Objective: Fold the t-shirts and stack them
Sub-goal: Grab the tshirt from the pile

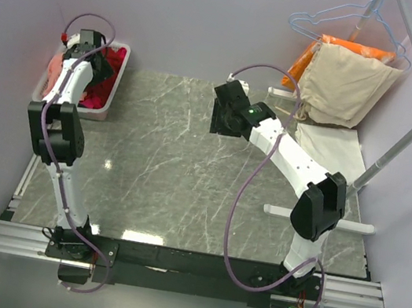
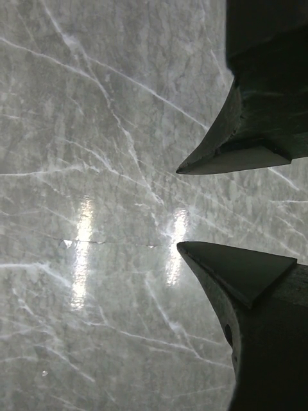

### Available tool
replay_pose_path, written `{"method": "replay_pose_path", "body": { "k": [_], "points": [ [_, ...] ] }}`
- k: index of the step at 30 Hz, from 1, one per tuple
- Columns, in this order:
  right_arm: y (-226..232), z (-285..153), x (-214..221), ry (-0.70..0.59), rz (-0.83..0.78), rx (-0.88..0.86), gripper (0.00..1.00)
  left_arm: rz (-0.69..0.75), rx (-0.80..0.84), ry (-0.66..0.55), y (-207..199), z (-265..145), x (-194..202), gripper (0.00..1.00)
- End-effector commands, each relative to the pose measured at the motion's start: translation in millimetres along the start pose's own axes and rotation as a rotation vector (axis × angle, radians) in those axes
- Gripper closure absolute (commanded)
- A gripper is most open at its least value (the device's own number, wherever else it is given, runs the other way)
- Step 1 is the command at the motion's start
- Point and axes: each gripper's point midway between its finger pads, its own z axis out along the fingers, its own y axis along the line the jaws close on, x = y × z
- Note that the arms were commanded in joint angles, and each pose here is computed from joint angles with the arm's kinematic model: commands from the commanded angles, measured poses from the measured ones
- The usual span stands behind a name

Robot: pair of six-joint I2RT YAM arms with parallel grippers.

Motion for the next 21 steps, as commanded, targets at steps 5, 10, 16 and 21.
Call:
{"method": "replay_pose_path", "body": {
  "k": [5,10,16,21],
  "points": [
    [3.7,1.6,-15.5,-0.02,-0.015,0.035,0.47,-0.038,0.074,-0.019,-12.7,27.5,-19.7,0.24],
    [7.4,9.4,-14.1,0.0,-0.02,0.036,0.47,-0.044,0.127,-0.047,-22.8,20.4,-35.3,0.3],
    [9.2,13.1,-13.4,0.003,-0.015,0.038,0.49,-0.036,0.181,-0.05,-31.5,14.9,-37.4,0.36],
    [3.7,14.1,-8.8,0.008,-0.013,0.057,0.49,-0.02,0.187,-0.006,-31.0,21.9,-23.4,0.92]
  ]
}}
